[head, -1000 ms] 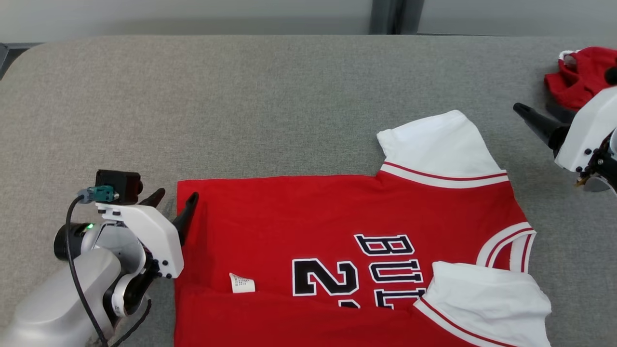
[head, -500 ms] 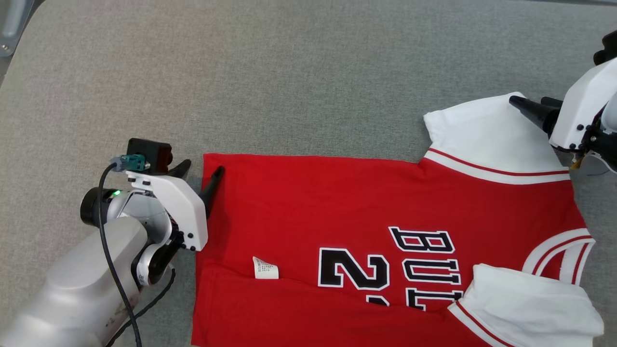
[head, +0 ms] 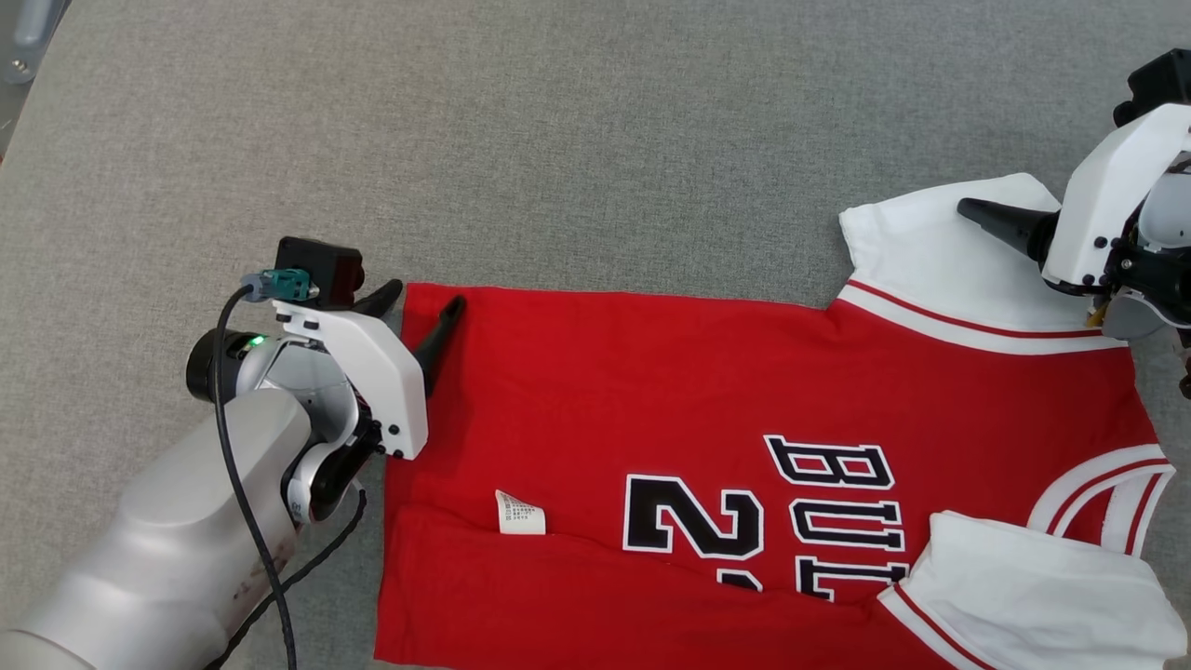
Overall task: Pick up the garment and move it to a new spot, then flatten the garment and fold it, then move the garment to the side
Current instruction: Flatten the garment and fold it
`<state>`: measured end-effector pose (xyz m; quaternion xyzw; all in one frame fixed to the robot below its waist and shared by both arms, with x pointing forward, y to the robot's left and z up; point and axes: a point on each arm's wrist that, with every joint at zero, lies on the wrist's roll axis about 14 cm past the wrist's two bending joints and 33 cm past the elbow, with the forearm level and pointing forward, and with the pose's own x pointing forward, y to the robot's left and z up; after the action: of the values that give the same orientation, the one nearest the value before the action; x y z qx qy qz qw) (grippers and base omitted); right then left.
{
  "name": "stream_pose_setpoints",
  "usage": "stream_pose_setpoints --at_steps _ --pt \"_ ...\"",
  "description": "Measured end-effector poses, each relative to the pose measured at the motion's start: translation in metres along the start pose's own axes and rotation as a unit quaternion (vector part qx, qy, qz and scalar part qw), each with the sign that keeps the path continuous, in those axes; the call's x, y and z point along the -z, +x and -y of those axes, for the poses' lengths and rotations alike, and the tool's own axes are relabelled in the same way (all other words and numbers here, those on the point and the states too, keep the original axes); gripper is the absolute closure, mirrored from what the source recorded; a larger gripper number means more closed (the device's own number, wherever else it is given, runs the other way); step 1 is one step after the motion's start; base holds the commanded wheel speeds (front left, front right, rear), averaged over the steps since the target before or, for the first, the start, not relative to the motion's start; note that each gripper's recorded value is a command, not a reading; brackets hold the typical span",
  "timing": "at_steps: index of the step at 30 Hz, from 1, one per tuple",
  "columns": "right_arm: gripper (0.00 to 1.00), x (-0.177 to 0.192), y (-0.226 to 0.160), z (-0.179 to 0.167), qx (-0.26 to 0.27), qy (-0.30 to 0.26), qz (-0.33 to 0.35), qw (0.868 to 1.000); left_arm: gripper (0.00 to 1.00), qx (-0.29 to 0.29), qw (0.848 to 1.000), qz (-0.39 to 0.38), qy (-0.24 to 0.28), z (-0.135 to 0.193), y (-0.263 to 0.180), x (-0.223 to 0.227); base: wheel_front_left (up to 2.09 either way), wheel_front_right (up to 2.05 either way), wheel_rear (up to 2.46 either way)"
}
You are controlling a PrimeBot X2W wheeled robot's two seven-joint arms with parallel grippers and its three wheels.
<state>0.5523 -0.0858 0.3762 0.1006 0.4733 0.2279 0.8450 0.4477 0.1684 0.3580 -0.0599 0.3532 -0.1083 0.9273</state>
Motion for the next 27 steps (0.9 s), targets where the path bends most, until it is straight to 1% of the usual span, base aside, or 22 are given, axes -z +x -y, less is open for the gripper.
stream_pose_setpoints --at_steps 2,3,4,5,6,7,8,9,10,11,12,18,27 --pt "0.0 0.001 0.002 -0.003 -0.007 0.003 -0.005 1.0 0.0 0.003 1.0 0.001 0.001 0.001 0.002 -0.002 0.0 0.0 0.0" --pt "0.09 0.002 0.003 -0.004 -0.009 0.003 -0.009 1.0 0.0 0.005 1.0 0.001 0.001 0.002 0.002 -0.002 0.0 0.0 0.0" --pt "0.33 0.002 0.003 -0.005 -0.01 0.002 -0.011 1.0 0.0 0.006 1.0 0.0 0.001 0.002 0.002 -0.002 0.0 0.0 0.0" --pt "0.53 0.003 0.003 -0.005 -0.011 0.002 -0.016 1.0 0.0 0.006 1.0 -0.001 0.001 0.002 0.003 -0.001 0.0 0.0 0.0" --pt "0.69 0.003 0.003 -0.006 -0.011 0.002 -0.017 1.0 0.0 0.006 1.0 -0.001 0.001 0.002 0.003 -0.001 0.0 0.0 0.0" --pt "0.94 0.003 0.003 -0.006 -0.011 0.002 -0.017 1.0 0.0 0.006 1.0 -0.001 0.001 0.002 0.003 -0.001 0.0 0.0 0.0" --pt "1.0 0.006 0.004 -0.008 -0.013 -0.001 -0.024 1.0 0.0 0.009 1.0 -0.002 0.001 0.004 0.003 -0.001 0.0 0.0 0.0" --pt "1.0 0.007 0.004 -0.01 -0.015 -0.002 -0.026 1.0 0.0 0.01 1.0 -0.004 0.001 0.005 0.003 0.0 0.0 0.0 0.0" --pt "1.0 0.007 0.004 -0.011 -0.017 -0.002 -0.027 1.0 0.52 0.012 1.0 -0.004 0.002 0.006 0.003 0.0 0.0 0.0 0.0" --pt "1.0 0.007 0.003 -0.012 -0.018 -0.004 -0.026 0.999 0.98 0.014 1.0 -0.003 0.003 0.007 0.003 -0.001 0.0 0.0 0.0" --pt "1.0 0.006 0.003 -0.014 -0.02 -0.006 -0.023 1.0 1.0 0.014 1.0 -0.001 0.002 0.007 0.003 -0.001 0.0 0.0 0.0" --pt "1.0 0.0 -0.001 -0.019 -0.025 -0.016 -0.003 1.0 1.0 0.017 1.0 -0.006 0.005 0.009 0.001 0.0 0.0 0.0 0.0" --pt "1.0 -0.013 -0.016 -0.026 -0.032 -0.026 0.038 0.998 1.0 0.017 1.0 0.005 0.009 0.01 -0.004 -0.007 0.0 0.0 0.0"
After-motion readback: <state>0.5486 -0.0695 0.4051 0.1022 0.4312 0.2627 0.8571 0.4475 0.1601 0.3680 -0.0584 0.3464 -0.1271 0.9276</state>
